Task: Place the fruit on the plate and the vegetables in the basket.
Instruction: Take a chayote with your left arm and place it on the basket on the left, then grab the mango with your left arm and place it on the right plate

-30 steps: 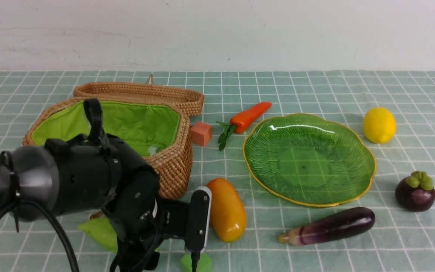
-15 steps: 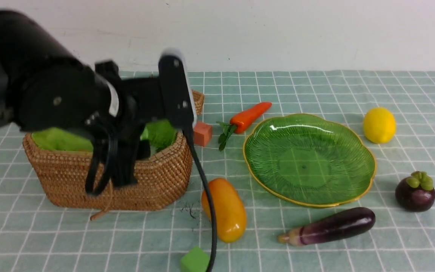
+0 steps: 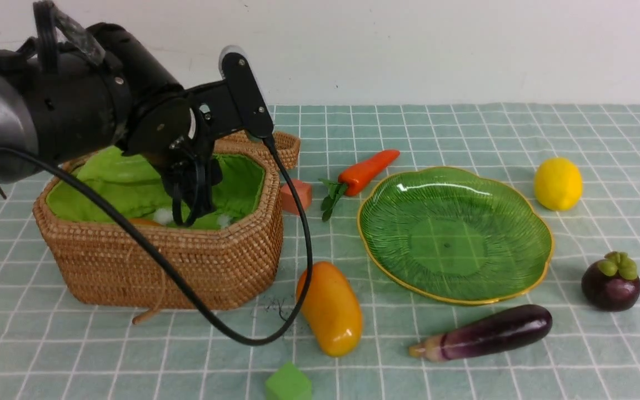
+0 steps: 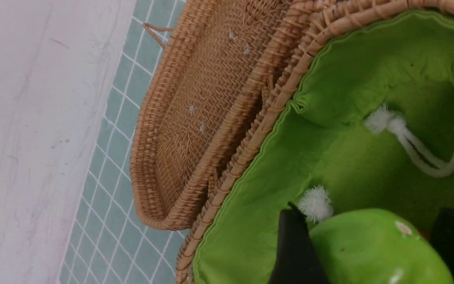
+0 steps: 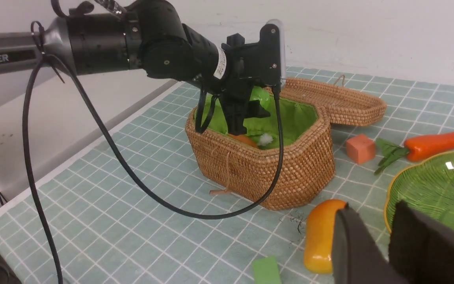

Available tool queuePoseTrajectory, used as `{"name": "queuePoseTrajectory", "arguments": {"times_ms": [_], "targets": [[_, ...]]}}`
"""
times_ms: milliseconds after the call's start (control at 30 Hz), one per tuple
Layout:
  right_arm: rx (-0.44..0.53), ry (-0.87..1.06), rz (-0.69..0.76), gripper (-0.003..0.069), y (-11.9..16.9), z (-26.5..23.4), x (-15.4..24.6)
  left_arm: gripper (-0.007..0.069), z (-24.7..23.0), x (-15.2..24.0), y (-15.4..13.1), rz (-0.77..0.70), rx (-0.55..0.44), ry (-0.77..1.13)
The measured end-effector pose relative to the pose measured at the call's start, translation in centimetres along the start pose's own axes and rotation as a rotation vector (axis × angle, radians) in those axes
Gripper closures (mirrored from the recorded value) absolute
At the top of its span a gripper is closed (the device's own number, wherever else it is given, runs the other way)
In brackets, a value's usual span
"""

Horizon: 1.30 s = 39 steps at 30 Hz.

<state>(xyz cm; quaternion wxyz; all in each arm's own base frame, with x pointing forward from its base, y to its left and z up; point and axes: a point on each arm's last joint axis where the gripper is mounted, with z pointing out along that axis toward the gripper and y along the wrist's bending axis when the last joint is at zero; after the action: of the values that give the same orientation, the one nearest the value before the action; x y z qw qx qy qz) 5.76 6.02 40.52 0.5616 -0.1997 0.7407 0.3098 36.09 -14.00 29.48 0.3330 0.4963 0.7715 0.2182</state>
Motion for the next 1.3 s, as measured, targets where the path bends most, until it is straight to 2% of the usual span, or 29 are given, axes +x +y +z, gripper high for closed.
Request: {"name": "queuePoseTrajectory", "arguments": {"times_ms": [33, 133, 267, 333, 400, 433, 467, 500, 533, 567, 633, 667, 733, 800, 867, 933, 1000, 1100, 1200, 1300], "targets": [[0.0, 0.0, 0.0, 0.0498, 0.0, 0.0, 0.0, 0.0134, 0.0, 0.0, 0.0, -0.001, 0.0, 0.0], [-0.001, 0.0, 0.001, 0.0498, 0.0, 0.0, 0.0, -0.0012, -0.3, -0.1, 0.2, -0.003, -0.01, -0.015], [0.0, 0.005, -0.002, 0.0498, 0.0, 0.0, 0.0, -0.0034, -1.3, -0.2, 0.3, -0.061, -0.004, -0.03], [-0.004, 0.016, -0.012, 0.0498, 0.1, -0.1, 0.0, -0.0017, -2.1, -0.2, 0.2, -0.153, 0.021, -0.028], [-0.015, 0.048, -0.042, 0.0498, 0.6, -0.6, -0.3, 0.0048, -3.7, -0.5, -0.4, -0.338, 0.081, -0.023], [-0.019, 0.071, -0.061, 0.0498, 0.8, -1.0, -0.5, 0.0106, -4.8, -1.1, -1.3, -0.441, 0.131, -0.017], [-0.022, 0.082, -0.063, 0.0498, 0.9, -1.1, -0.4, 0.0129, -5.1, -1.2, -1.4, -0.481, 0.145, -0.019], [-0.027, 0.114, -0.087, 0.0498, 1.3, -1.7, -0.7, 0.0252, -6.7, -2.4, -3.3, -0.589, 0.231, -0.004], [-0.03, 0.118, -0.089, 0.0498, 1.4, -1.7, -0.7, 0.0252, -6.8, -2.6, -3.5, -0.601, 0.24, -0.009], [-0.036, 0.15, -0.102, 0.0498, 1.7, -2.2, -0.8, 0.0379, -8.0, -3.6, -5.5, -0.646, 0.318, 0.024], [-0.045, 0.204, -0.123, 0.0498, 2.0, -2.8, -0.6, 0.0557, -9.7, -5.5, -9.2, -0.651, 0.427, 0.064], [-0.047, 0.215, -0.123, 0.0498, 2.0, -2.8, -0.6, 0.058, -9.7, -5.7, -9.5, -0.655, 0.437, 0.069], [-0.044, 0.257, -0.13, 0.0498, 2.1, -3.0, -0.2, 0.0638, -10.3, -7.3, -12.5, -0.628, 0.497, 0.08], [-0.035, 0.29, -0.129, 0.0498, 2.0, -3.3, 0.2, 0.0636, -9.9, -8.4, -14.3, -0.622, 0.522, 0.104], [-0.029, 0.31, -0.133, 0.0498, 2.0, -3.5, 0.4, 0.0614, -8.9, -9.1, -15.0, -0.638, 0.525, 0.127], [-0.028, 0.328, -0.139, 0.0498, 2.1, -3.7, 0.6, 0.0558, -7.7, -9.6, -15.3, -0.676, 0.517, 0.157], [-0.026, 0.333, -0.147, 0.0498, 2.2, -4.1, 0.8, 0.0392, -4.8, -10.2, -15.5, -0.786, 0.483, 0.222], [-0.02, 0.322, -0.157, 0.0498, 2.4, -4.6, 0.9, 0.0215, -2.4, -10.3, -15.5, -0.905, 0.435, 0.284], [-0.008, 0.31, -0.174, 0.0498, 2.5, -5.1, 1.1, 0.0067, 0.1, -9.9, -15.6, -0.993, 0.357, 0.339], [-0.006, 0.298, -0.183, 0.0498, 2.7, -5.5, 1.2, -0.0015, 1.6, -9.6, -15.8, -1.004, 0.294, 0.344]]}}
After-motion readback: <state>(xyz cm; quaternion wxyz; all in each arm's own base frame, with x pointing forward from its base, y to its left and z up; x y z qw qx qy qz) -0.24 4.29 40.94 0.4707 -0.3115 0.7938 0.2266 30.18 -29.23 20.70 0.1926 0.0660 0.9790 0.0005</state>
